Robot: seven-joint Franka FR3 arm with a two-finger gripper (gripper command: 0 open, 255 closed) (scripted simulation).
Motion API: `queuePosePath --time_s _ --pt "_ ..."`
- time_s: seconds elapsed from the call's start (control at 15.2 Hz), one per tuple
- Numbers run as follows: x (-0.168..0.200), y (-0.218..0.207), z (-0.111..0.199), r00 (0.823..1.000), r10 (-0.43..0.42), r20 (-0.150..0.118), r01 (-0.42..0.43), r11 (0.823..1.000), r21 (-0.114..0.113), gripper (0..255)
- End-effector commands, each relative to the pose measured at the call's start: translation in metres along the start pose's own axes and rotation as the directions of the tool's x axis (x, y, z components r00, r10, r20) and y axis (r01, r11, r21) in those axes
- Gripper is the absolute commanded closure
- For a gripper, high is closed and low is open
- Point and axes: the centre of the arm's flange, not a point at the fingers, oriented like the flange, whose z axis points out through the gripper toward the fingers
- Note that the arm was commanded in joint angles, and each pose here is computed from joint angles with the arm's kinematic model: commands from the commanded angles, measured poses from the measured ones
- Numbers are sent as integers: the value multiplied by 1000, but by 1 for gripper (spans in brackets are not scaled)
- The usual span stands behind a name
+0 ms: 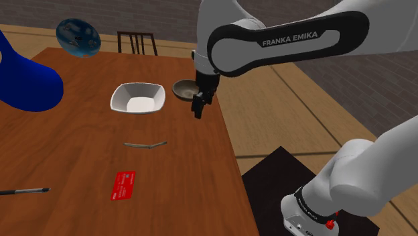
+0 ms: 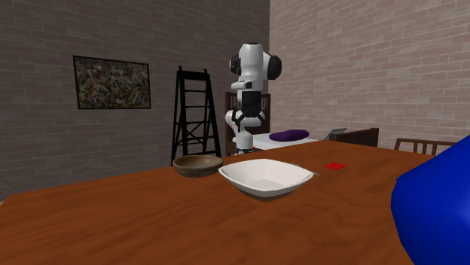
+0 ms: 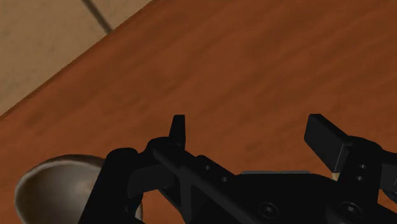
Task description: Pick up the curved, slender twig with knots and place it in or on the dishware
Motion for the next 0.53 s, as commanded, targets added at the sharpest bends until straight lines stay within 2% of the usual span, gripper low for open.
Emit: queuePosePath --time_s 0.0,0.46 --pt "22 -18 8 999 -39 -1 39 999 4 0" --pt "80 -83 37 985 -173 -2 173 985 14 0"
